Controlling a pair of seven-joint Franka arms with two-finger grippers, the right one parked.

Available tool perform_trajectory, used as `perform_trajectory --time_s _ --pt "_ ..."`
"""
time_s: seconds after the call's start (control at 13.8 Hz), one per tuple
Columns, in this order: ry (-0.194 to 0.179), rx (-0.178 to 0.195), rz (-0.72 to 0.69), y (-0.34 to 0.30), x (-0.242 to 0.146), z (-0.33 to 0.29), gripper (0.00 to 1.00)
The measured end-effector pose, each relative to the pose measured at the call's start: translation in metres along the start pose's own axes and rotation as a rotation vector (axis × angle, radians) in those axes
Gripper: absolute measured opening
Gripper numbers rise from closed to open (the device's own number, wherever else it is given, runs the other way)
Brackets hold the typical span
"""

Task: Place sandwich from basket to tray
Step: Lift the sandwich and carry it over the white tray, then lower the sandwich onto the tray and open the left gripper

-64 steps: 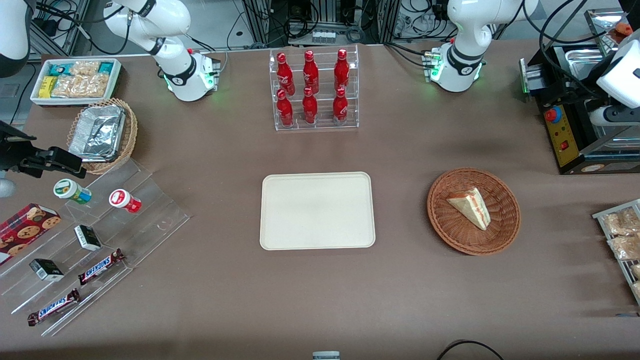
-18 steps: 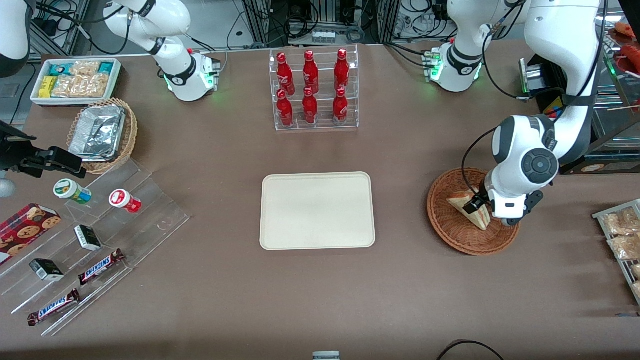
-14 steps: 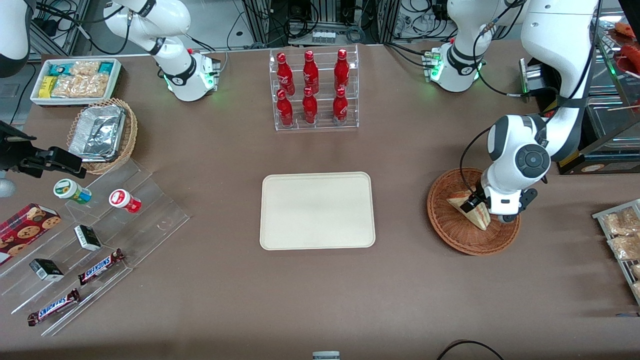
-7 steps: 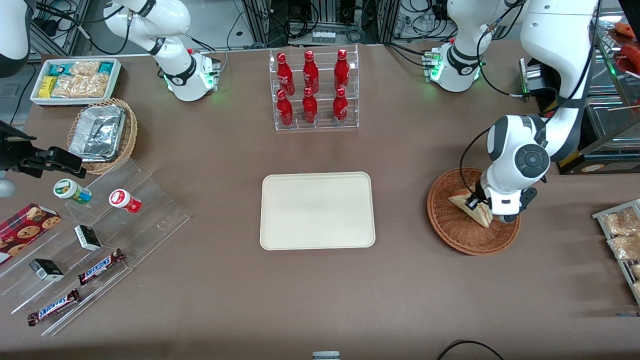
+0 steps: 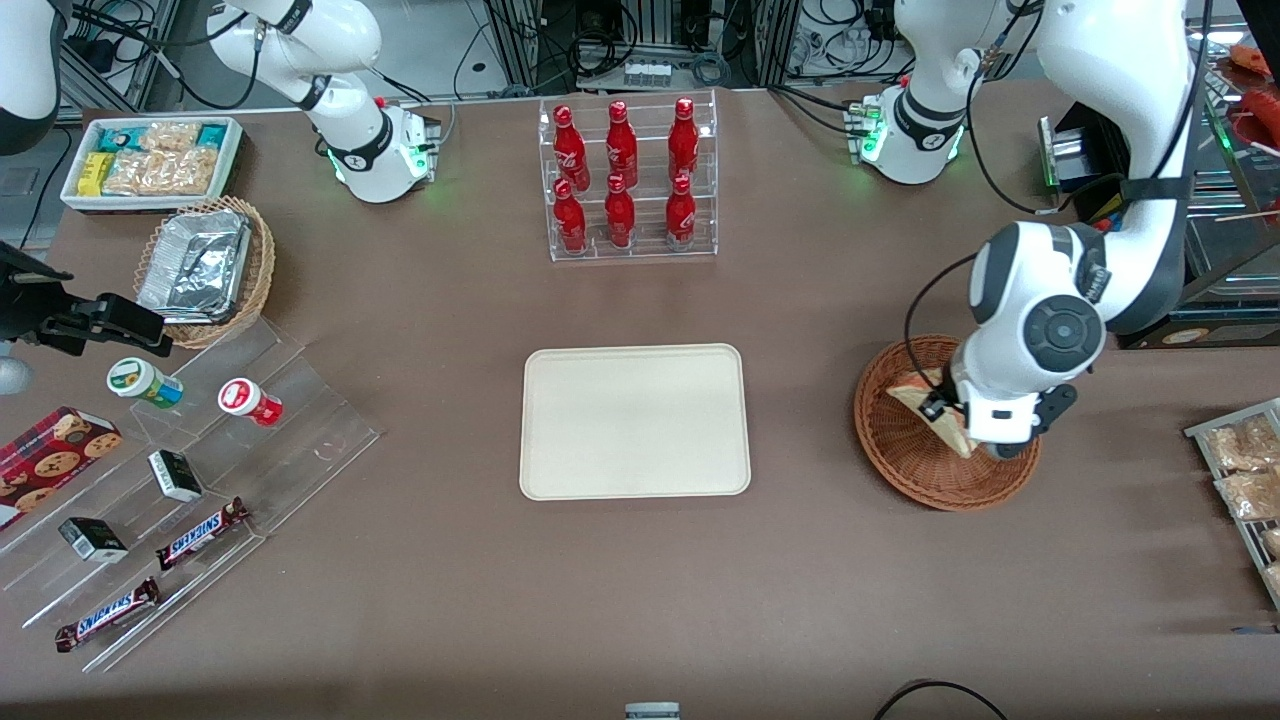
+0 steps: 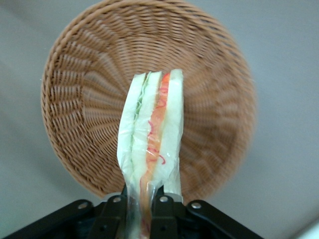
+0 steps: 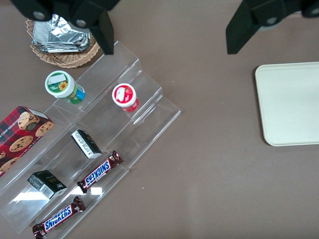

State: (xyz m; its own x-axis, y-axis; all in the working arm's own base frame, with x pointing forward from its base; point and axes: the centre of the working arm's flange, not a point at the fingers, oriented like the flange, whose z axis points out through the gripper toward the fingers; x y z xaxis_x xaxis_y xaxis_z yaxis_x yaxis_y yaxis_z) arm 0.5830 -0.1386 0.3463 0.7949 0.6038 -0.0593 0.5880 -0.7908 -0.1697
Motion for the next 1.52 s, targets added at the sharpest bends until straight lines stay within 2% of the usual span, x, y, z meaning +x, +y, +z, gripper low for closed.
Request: perform_trajectory --time_s 0.22,0.44,0.87,1.23,1.52 --pt "0.040 -0.022 0.106 0.049 -0.048 -0.033 0.15" --pt "0.070 -0.038 0.213 0.103 -0.096 -0.039 0.15" --pt "0.109 -0.048 0.415 0.228 -0.201 0.004 0.15" --pt "0.139 -0.080 0.514 0.272 -0.260 0.055 0.15" --pt "0.169 -0.070 0.593 0.282 -0.290 0.065 0.15"
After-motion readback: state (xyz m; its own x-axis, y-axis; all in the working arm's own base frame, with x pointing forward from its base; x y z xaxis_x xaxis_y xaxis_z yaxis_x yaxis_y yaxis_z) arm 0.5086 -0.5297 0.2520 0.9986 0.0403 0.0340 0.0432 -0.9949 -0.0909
